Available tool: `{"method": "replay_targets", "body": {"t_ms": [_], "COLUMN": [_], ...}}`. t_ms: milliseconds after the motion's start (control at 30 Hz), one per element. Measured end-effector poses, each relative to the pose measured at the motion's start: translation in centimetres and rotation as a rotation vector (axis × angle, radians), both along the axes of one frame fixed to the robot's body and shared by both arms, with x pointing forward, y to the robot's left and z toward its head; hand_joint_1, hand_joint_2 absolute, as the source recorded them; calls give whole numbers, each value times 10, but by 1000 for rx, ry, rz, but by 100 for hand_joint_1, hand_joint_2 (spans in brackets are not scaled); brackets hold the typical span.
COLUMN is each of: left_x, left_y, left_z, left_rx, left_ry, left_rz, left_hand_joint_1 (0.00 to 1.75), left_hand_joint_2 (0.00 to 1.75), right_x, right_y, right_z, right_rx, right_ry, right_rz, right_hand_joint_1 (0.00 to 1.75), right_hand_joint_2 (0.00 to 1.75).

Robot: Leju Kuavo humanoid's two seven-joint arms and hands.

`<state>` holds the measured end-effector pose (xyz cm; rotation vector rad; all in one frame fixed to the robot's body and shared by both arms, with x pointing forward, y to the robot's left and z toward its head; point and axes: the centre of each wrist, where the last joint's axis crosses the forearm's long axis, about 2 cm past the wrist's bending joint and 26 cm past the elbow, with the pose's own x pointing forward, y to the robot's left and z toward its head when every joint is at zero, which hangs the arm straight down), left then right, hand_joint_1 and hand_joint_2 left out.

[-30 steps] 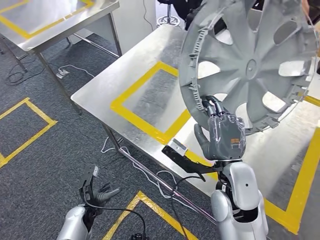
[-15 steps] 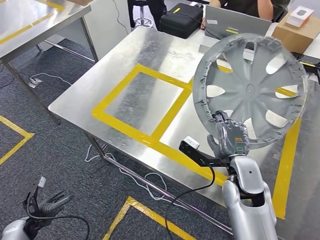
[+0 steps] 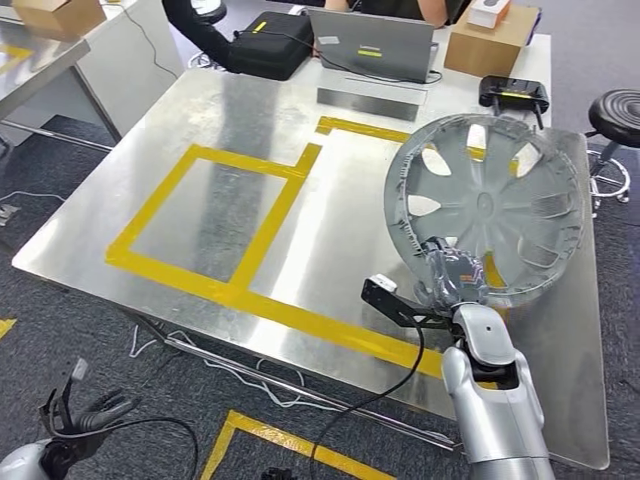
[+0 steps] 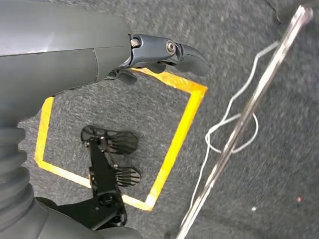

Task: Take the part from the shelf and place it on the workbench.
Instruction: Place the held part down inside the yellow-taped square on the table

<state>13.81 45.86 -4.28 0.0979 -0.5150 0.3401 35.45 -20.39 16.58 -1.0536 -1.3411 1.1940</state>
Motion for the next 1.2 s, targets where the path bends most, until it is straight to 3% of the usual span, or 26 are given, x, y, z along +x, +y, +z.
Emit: {"method": "replay_targets", "body": {"t_ms": [267, 467, 767, 1100, 1133, 1200], "left_x": [10, 4, 6, 12, 12, 12], "left_y": [5, 3, 1, -3, -3, -3], "left_z": [4, 2, 1, 1, 1, 1], "left_rx": [-6, -28, -16, -22, -22, -22], "left_ry": [-26, -51, -46, -42, -42, -43], "left_rz": [6, 20, 24, 9, 8, 8], "left_hand_joint_1": [0, 0, 0, 0, 0, 0], "left_hand_joint_2": [175, 175, 175, 175, 175, 175], "right_x": [18, 8, -8, -14, -14, -14], "right_y": [-14, -9, 11, 25, 25, 25], "right_z": [-19, -25, -21, -24, -25, -25], "right_rx": [-17, 64, 159, 181, 181, 180], "right_ry": [41, -22, -73, -33, -32, -31], "right_rz": [17, 186, 335, 342, 340, 339], "right_hand_joint_1": [175, 175, 175, 175, 160, 81], "right_hand_joint_2": [175, 175, 175, 175, 175, 175]}}
